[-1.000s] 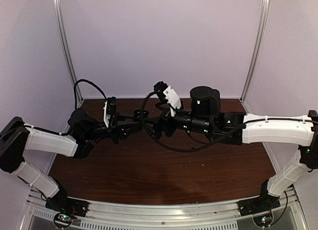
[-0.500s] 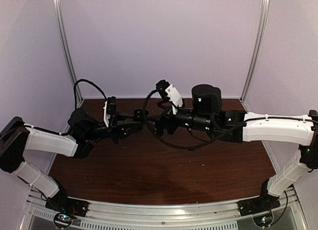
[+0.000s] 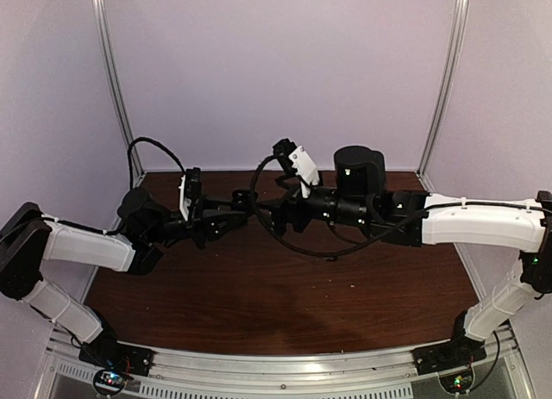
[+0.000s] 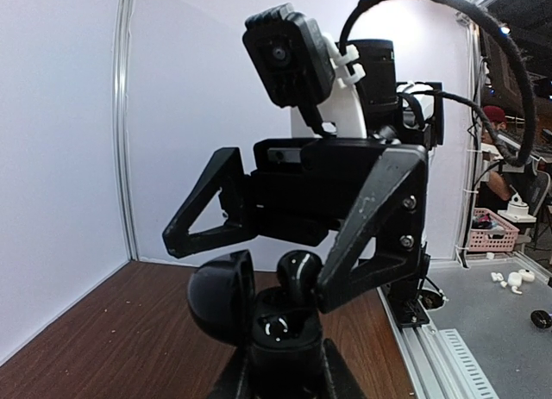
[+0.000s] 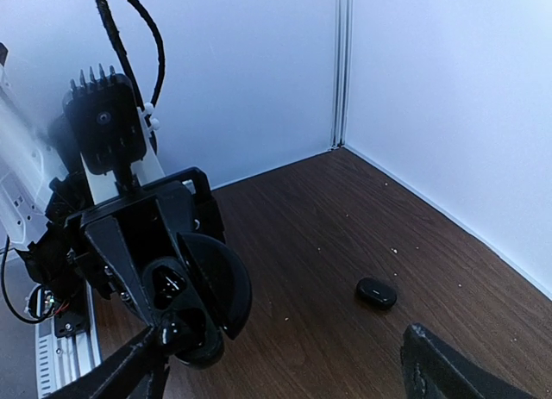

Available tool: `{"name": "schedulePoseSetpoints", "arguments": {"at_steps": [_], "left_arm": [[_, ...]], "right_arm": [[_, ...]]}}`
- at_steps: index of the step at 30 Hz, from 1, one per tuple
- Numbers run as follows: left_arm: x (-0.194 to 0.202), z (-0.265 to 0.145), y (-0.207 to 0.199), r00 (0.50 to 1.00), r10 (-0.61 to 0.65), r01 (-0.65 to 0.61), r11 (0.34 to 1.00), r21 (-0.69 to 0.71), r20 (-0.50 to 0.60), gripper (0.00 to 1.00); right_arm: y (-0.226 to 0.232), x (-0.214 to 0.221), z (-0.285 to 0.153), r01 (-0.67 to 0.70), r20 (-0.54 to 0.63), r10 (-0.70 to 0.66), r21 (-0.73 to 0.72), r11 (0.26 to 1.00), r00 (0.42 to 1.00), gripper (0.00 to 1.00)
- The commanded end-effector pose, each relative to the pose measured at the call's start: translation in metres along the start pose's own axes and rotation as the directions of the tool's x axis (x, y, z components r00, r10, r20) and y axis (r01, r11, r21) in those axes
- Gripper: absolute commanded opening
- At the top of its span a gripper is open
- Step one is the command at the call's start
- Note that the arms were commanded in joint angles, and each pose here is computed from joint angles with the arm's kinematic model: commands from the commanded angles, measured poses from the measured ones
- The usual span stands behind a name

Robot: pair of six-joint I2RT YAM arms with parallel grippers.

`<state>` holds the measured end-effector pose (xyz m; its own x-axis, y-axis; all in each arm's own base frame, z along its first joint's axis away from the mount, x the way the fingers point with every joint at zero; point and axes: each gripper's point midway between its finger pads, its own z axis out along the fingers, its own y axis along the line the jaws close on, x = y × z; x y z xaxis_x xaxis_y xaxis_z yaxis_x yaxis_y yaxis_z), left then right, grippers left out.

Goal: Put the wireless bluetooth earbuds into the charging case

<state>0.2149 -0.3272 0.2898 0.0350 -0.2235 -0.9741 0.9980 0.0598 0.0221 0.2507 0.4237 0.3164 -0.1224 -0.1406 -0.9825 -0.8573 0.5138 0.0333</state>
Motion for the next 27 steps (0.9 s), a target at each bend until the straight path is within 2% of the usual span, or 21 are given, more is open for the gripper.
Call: {"name": "schedulePoseSetpoints", "arguments": {"at_steps": [1, 27], "left_arm": [[-0.019, 0.000, -0.009, 0.996, 0.063, -0.065, 0.997, 0.036, 0.057, 0.00], [-0.019, 0.001, -0.012, 0.996, 0.060, -0.065, 0.996, 0.061, 0.067, 0.00]], "right_arm": [[-0.006, -0.003, -0.009, -0.005, 0.005, 0.005, 0.017, 1.000, 1.000, 0.94], [-0.002, -0.004, -0.020, -0.001, 0.028, 0.003, -0.079, 0.997, 1.000, 0.94]]}}
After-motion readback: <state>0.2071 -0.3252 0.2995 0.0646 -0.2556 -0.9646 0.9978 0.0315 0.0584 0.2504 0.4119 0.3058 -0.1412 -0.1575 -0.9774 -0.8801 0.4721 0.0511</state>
